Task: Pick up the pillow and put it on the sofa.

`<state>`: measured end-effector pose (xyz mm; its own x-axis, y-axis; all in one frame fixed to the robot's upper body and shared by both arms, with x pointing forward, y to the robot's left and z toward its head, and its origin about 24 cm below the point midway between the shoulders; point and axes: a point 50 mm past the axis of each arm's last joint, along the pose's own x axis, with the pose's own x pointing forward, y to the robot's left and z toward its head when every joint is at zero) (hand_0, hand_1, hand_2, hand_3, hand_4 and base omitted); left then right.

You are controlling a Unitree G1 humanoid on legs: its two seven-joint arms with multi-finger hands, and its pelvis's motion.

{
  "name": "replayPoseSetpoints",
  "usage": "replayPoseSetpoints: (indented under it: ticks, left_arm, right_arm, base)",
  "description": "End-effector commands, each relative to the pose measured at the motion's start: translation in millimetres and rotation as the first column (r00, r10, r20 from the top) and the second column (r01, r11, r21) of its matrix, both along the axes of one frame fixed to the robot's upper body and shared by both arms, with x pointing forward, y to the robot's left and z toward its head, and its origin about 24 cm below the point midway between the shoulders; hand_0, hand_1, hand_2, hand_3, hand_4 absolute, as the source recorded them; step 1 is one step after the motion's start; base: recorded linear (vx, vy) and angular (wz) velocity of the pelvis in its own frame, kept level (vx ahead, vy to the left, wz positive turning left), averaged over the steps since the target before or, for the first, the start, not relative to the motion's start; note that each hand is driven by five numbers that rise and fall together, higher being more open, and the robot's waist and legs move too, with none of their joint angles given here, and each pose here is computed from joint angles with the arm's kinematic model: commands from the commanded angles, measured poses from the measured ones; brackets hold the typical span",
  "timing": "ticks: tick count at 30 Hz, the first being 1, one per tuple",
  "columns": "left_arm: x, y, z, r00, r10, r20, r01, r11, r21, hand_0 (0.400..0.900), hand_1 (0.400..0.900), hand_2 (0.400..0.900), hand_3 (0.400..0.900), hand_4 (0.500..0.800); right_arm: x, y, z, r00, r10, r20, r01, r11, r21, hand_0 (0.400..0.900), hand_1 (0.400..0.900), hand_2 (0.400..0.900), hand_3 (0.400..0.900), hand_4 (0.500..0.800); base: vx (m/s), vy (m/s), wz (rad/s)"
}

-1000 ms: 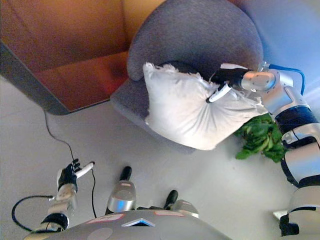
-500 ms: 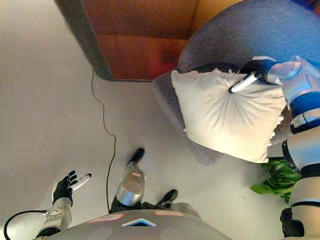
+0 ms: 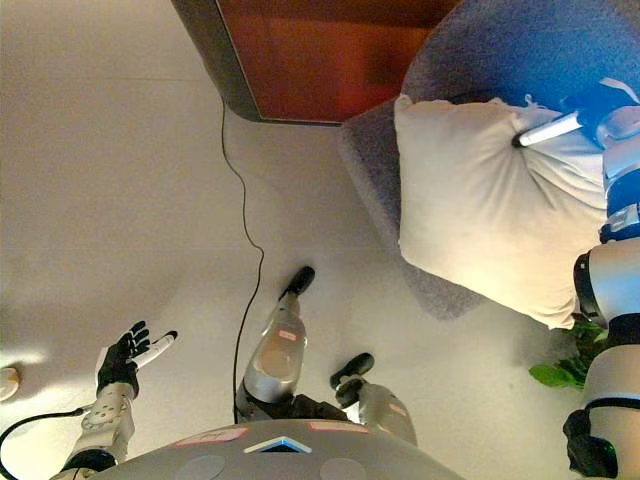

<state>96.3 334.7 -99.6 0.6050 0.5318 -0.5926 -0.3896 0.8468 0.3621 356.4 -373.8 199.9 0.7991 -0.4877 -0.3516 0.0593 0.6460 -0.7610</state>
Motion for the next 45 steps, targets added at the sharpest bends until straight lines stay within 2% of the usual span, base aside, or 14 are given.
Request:
replayPoseSetpoints:
  ticks: [1, 11, 19, 27, 30, 35, 40, 45]
  left_arm:
    - [8.1, 18.8, 17.5, 0.998, -0.01, 0.068, 0.005, 0.997, 0.078, 0.9, 0.9, 0.9, 0.9, 0.8]
    - [5.8, 16.8, 18.4, 0.997, -0.004, 0.072, -0.001, 0.997, 0.077, 0.9, 0.9, 0.9, 0.9, 0.8]
    - [-10.0, 17.8, 13.8, 1.0, 0.014, 0.016, -0.015, 0.997, 0.081, 0.9, 0.9, 0.9, 0.9, 0.8]
    - [-23.5, 14.8, 5.1, 0.998, 0.039, -0.044, -0.037, 0.997, 0.061, 0.9, 0.9, 0.9, 0.9, 0.8]
    - [-26.3, 9.5, -1.2, 0.997, 0.033, -0.075, -0.031, 0.999, 0.035, 0.9, 0.9, 0.9, 0.9, 0.8]
    - [-18.0, -2.8, -9.6, 0.997, 0.031, -0.067, -0.034, 0.999, -0.031, 0.9, 0.9, 0.9, 0.9, 0.8]
    - [-4.5, -9.9, -11.0, 0.998, 0.05, -0.039, -0.052, 0.997, -0.051, 0.9, 0.9, 0.9, 0.9, 0.8]
    - [14.9, -19.9, -12.6, 0.997, 0.074, -0.009, -0.074, 0.995, -0.066, 0.9, 0.9, 0.9, 0.9, 0.8]
  right_arm:
    - [-10.7, -18.7, 61.6, 0.982, -0.098, 0.161, 0.116, 0.988, -0.104, 0.9, 0.9, 0.9, 0.9, 0.8]
    - [-43.0, -54.7, 70.7, 0.975, -0.2, 0.093, 0.217, 0.949, -0.229, 0.9, 0.9, 0.9, 0.9, 0.8]
    - [-78.7, -85.1, 85.3, 0.956, -0.29, 0.049, 0.291, 0.906, -0.308, 0.9, 0.9, 0.9, 0.9, 0.8]
    - [-90.4, -92.7, 96.3, 0.956, -0.284, 0.079, 0.294, 0.896, -0.332, 0.9, 0.9, 0.9, 0.9, 0.8]
    - [-86.0, -88.8, 97.1, 0.965, -0.218, 0.148, 0.249, 0.938, -0.243, 0.9, 0.9, 0.9, 0.9, 0.8]
    - [-67.4, -70.4, 75.7, 0.944, -0.061, 0.325, 0.065, 0.998, -0.001, 0.9, 0.9, 0.9, 0.9, 0.8]
    - [-61.8, -43.2, -0.7, 0.911, 0.019, 0.413, -0.105, 0.976, 0.188, 0.9, 0.9, 0.9, 0.9, 0.8]
    - [-69.9, -6.9, -80.6, 0.922, 0.05, 0.385, -0.19, 0.923, 0.334, 0.9, 0.9, 0.9, 0.9, 0.8]
  base:
    - [-0.016, -0.001, -0.13]
    - [-0.007, 0.028, -0.22]
    - [0.059, 0.007, -0.18]
    - [0.021, 0.046, -0.17]
    - [-0.01, 0.106, -0.16]
    - [-0.031, 0.134, -0.2]
    - [-0.032, 0.093, -0.25]
    - [-0.043, 0.068, -0.29]
